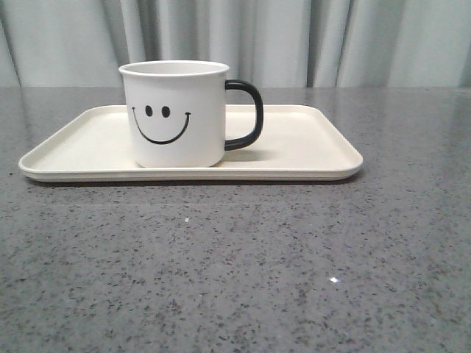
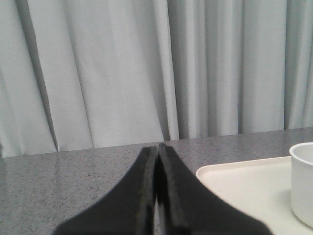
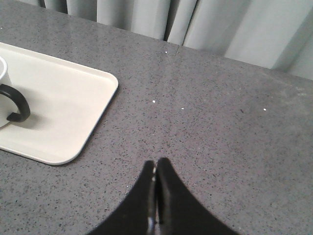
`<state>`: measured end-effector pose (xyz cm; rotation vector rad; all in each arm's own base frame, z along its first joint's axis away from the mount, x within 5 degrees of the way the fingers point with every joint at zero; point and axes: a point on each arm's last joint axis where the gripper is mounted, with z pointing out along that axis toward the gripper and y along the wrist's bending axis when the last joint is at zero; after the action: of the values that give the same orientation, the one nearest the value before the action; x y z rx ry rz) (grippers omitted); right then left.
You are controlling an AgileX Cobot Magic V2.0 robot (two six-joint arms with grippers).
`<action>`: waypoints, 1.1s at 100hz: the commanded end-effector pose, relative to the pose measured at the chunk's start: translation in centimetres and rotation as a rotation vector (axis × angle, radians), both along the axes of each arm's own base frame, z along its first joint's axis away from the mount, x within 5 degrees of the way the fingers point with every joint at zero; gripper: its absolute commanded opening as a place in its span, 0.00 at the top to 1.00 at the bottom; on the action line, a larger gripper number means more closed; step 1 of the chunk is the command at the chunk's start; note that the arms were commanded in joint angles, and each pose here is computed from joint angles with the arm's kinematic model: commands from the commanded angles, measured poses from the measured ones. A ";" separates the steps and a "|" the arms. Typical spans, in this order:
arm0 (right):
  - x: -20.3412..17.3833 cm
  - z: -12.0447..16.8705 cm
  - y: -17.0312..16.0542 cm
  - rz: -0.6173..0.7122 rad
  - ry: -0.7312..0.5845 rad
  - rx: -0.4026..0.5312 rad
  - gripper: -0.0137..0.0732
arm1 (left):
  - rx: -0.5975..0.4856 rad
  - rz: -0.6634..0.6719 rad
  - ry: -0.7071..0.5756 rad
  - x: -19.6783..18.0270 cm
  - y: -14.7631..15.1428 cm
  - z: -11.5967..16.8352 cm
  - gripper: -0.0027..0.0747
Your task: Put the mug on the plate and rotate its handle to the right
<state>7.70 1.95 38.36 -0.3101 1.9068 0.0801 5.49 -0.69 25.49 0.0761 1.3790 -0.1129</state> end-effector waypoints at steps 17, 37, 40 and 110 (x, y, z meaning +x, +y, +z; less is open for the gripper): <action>0.1 1.2 -0.2 -0.029 -0.083 0.018 0.97 | -0.021 0.033 -0.121 -0.8 0.2 -1.3 0.99; 0.1 1.3 -0.2 -0.029 -0.084 0.018 0.97 | -0.019 0.033 -0.065 -0.4 0.2 -3.0 0.99; 0.1 1.3 -0.2 -0.029 -0.084 0.018 0.97 | -0.020 0.033 -0.067 -0.4 0.2 -3.0 0.99; 0.1 1.3 -0.2 -0.029 -0.084 0.018 0.97 | -0.021 0.033 -0.075 -0.4 0.2 -2.9 0.99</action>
<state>7.70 1.94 38.35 -0.3090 1.9083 0.0798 5.47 -0.49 22.03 0.0519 1.4005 -0.0820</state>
